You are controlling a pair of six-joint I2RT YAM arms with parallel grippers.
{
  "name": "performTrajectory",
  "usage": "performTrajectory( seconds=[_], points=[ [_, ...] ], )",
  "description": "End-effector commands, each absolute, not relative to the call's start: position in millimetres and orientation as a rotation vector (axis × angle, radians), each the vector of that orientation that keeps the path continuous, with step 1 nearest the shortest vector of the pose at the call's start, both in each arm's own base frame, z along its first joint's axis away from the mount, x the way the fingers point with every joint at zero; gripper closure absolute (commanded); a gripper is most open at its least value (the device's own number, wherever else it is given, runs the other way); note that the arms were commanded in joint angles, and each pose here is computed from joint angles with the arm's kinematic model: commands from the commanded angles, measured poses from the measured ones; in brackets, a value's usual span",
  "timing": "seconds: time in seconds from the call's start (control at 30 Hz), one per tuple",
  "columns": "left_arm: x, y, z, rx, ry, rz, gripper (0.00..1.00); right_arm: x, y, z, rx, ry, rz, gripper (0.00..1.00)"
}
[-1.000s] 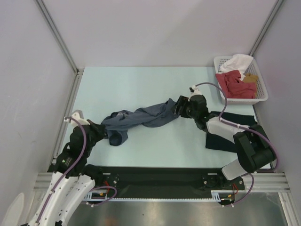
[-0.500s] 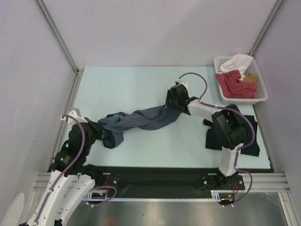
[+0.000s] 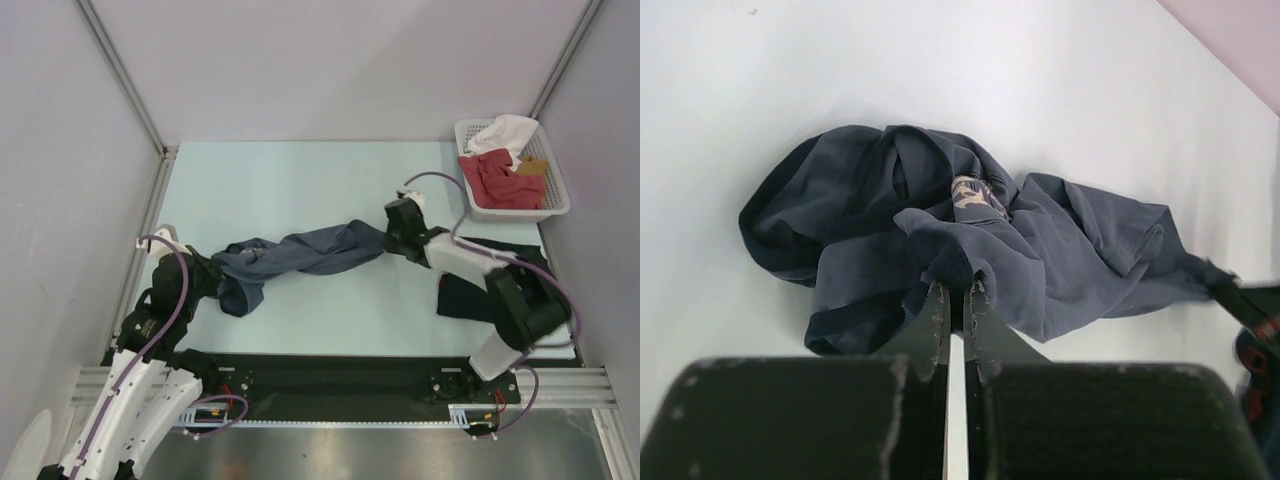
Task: Fold and stack the tank tops
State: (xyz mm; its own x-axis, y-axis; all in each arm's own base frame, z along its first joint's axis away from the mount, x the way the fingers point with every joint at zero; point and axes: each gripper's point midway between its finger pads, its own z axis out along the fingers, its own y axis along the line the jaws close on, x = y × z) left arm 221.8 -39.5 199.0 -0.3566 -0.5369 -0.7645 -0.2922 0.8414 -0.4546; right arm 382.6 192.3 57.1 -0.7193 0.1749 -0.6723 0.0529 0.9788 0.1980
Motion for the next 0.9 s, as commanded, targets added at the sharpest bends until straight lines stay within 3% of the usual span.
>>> performTrajectory(
  seconds=[0.0,0.13,0.33,0.4,0.5,0.53,0.6,0.7,0.87],
  points=[
    [232,-38,226,-0.591,1.899,-0.311,1.00,354,153,88,0.279,2.266,0.208,1.00],
    [242,-37,237,-0.580,1.905,-0.315,1.00,302,128,76,0.321,2.277,0.216,1.00],
    [251,-29,263,-0.587,1.878,-0.299,1.00,216,142,59,0.326,2.290,0.324,1.00],
    [249,-28,269,-0.586,1.865,-0.304,1.00,200,138,53,0.352,2.296,0.312,0.93],
    [248,-29,264,-0.587,1.871,-0.313,1.00,187,134,55,0.361,2.269,0.315,0.28],
    [248,-29,261,-0.587,1.875,-0.313,1.00,187,134,59,0.332,2.254,0.307,0.21],
    [247,-29,255,-0.590,1.883,-0.313,1.00,197,143,77,0.269,2.209,0.328,0.22],
    [246,-29,253,-0.590,1.883,-0.313,1.00,215,169,108,0.108,2.166,0.359,0.37],
    [243,-29,255,-0.584,1.879,-0.319,1.00,242,211,121,-0.074,2.220,0.311,0.48]
  ],
)
